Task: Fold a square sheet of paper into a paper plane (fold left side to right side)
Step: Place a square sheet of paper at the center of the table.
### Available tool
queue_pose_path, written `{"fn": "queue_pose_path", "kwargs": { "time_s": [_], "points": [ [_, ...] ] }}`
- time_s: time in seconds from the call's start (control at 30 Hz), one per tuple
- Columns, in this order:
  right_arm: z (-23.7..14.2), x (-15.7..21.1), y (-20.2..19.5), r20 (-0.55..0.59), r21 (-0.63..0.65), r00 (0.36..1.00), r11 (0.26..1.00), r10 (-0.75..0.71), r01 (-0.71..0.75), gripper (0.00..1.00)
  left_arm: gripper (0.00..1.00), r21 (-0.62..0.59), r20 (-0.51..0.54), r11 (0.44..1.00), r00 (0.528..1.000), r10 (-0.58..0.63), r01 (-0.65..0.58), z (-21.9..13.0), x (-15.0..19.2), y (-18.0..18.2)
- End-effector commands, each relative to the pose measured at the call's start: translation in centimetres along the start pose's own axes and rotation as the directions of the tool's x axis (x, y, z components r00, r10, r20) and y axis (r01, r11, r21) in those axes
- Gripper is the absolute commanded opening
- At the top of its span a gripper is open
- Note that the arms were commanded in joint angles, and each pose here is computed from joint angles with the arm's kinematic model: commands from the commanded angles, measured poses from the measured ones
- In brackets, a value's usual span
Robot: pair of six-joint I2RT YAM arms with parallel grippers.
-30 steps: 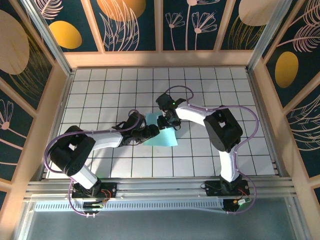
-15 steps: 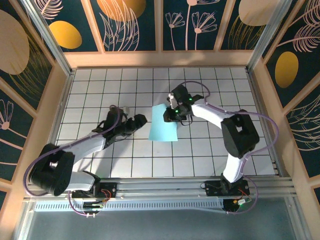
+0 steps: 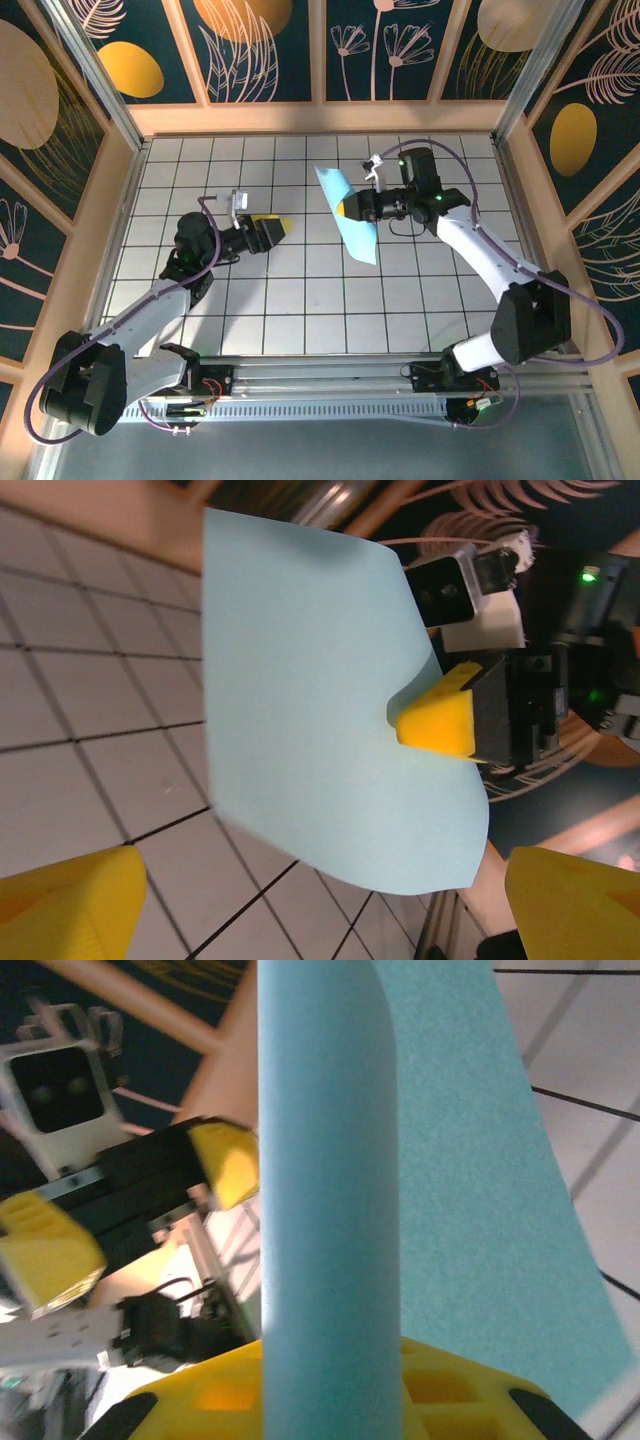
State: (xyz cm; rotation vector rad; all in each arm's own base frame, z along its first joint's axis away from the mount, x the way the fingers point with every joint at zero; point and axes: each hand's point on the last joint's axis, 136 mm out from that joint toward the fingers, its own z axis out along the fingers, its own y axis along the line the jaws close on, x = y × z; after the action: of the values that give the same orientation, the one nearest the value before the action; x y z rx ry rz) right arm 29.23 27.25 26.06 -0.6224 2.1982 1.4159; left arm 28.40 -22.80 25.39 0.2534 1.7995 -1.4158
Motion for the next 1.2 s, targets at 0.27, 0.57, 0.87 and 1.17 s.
{"fn": "queue_pose_path", "kwargs": {
  "time_s": [0.27,0.57,0.87,1.17],
  "points": [
    [-2.9,-0.3,12.9,0.043,-0.369,0.957,0.886,-0.287,0.282,0.23,0.93,0.255,0.001,0.938,0.970,0.243,-0.236,1.4,-3.4,-6.0],
    [-2.7,-0.7,13.2,0.054,-0.407,0.946,0.858,-0.320,0.313,0.23,0.84,0.338,-0.013,0.904,0.959,0.282,-0.261,1.1,-3.6,-8.2],
    [-1.7,-0.8,8.7,0.003,-0.297,0.959,0.916,-0.282,0.270,0.24,0.22,0.308,-0.037,0.909,0.952,0.305,-0.280,1.0,-3.5,-8.1],
    [-1.9,-2.1,4.6,0.053,-0.121,0.968,0.961,-0.244,0.248,0.50,0.02,0.183,-0.083,0.963,0.973,0.217,-0.199,1.7,-2.2,-4.4]
  ]
}}
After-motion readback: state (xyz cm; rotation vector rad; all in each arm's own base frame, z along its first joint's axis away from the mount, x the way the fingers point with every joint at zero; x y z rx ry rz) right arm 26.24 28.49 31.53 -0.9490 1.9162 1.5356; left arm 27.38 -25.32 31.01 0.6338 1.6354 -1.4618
